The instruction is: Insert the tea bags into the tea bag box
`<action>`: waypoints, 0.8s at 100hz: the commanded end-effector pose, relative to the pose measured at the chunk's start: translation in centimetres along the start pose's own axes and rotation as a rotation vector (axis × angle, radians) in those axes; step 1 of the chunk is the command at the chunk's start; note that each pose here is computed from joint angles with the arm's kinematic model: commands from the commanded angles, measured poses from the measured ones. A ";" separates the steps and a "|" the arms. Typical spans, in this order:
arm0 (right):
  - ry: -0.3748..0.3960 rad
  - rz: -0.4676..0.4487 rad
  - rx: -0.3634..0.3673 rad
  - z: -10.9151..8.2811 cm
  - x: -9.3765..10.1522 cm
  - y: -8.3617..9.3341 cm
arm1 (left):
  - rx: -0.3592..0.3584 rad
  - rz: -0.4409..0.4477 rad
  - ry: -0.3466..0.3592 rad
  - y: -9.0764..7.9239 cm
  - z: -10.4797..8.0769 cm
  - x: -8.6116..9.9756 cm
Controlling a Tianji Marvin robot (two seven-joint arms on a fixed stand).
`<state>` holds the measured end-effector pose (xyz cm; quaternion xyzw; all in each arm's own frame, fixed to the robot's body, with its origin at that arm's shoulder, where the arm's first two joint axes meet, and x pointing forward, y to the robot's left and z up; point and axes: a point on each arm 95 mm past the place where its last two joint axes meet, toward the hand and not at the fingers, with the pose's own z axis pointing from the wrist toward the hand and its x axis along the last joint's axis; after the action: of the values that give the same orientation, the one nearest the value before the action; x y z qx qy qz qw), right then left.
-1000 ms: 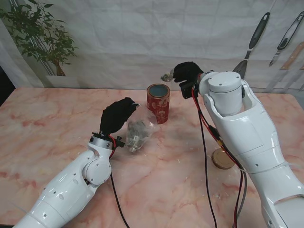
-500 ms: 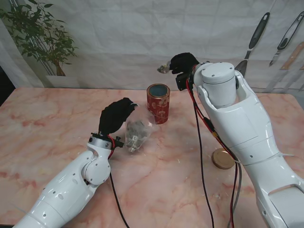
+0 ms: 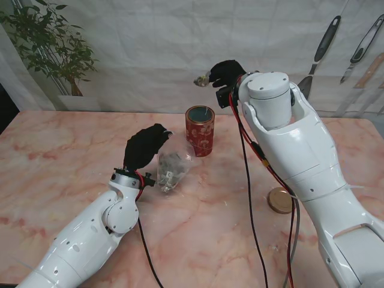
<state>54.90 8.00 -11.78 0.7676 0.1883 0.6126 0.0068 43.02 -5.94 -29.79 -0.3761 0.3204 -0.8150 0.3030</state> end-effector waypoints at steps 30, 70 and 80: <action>-0.067 -0.002 0.020 1.7 -1.5 -0.4 | -0.004 -0.011 -0.001 0.1 0.1 0.1; -0.186 -0.011 0.054 3.9 -4.8 -0.8 | -0.007 -0.014 0.005 0.1 0.1 0.1; -0.215 -0.028 0.064 4.2 -5.3 -0.9 | -0.007 -0.014 0.005 0.1 0.1 0.1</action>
<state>57.75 7.87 -17.47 0.8214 0.2071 0.5313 0.0149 42.99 -5.93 -29.98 -0.3772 0.3202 -0.8157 0.2996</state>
